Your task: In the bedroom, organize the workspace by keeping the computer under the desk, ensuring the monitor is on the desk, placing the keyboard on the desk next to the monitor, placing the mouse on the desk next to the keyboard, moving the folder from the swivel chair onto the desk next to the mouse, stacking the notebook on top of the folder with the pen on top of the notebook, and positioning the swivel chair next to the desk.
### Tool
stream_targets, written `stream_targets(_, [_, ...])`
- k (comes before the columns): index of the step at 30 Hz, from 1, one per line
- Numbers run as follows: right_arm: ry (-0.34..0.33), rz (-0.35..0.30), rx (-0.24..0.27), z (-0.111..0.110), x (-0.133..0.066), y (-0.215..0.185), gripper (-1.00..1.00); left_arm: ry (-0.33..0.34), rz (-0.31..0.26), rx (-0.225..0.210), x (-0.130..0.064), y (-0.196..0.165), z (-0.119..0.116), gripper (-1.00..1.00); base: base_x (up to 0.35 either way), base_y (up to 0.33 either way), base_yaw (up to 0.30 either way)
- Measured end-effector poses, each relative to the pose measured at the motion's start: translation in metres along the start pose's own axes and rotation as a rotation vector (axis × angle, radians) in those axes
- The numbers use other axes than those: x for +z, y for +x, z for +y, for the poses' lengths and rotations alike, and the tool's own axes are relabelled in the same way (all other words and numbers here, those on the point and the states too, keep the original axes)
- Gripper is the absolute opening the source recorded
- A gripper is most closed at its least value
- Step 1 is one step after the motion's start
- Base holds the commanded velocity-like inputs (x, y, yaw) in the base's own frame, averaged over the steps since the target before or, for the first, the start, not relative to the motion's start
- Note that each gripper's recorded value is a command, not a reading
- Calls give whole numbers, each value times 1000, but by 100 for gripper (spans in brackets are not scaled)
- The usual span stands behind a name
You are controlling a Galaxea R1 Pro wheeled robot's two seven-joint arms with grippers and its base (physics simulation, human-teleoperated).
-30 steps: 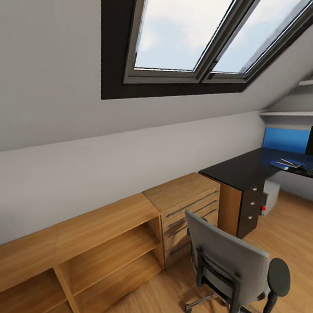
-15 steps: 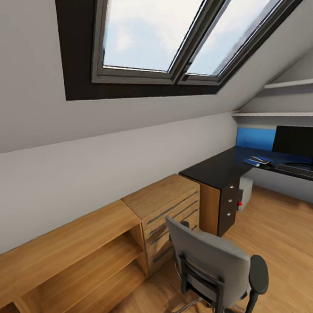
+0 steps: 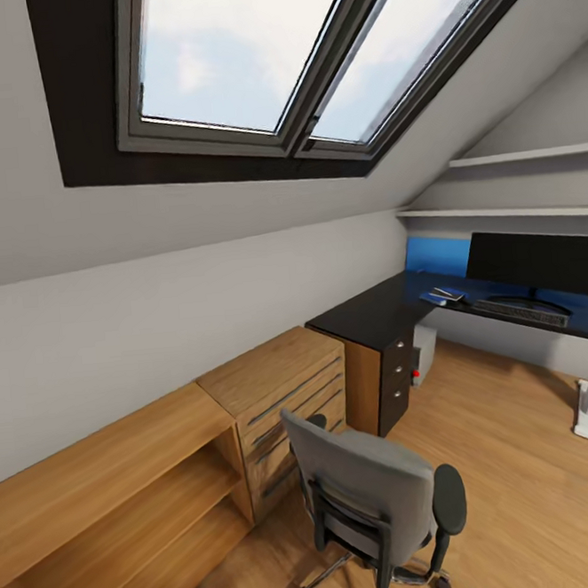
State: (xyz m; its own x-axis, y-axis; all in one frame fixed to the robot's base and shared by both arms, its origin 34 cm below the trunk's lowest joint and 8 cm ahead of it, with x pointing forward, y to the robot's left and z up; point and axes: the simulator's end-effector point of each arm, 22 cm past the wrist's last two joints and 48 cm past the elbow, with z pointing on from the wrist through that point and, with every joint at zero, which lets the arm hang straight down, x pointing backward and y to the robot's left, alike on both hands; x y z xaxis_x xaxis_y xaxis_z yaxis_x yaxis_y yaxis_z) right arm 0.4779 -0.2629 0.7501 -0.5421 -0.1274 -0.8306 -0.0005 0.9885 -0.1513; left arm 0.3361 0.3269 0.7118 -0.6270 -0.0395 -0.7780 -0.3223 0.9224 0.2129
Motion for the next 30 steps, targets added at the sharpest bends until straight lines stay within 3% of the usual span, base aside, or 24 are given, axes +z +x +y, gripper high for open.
stream_targets(8, [-1,5,0,0,0,2,100,0,6,3,-1,2,0,100,0,30,-226])
stream_targets(23, [-2,13,-1,0,0,6,100,0,14,6,-1,6,1,100,0,314,-236])
stream_targets(30, [-2,14,-1,0,0,7,100,0,15,7,-1,6,1,100,0,108,-252])
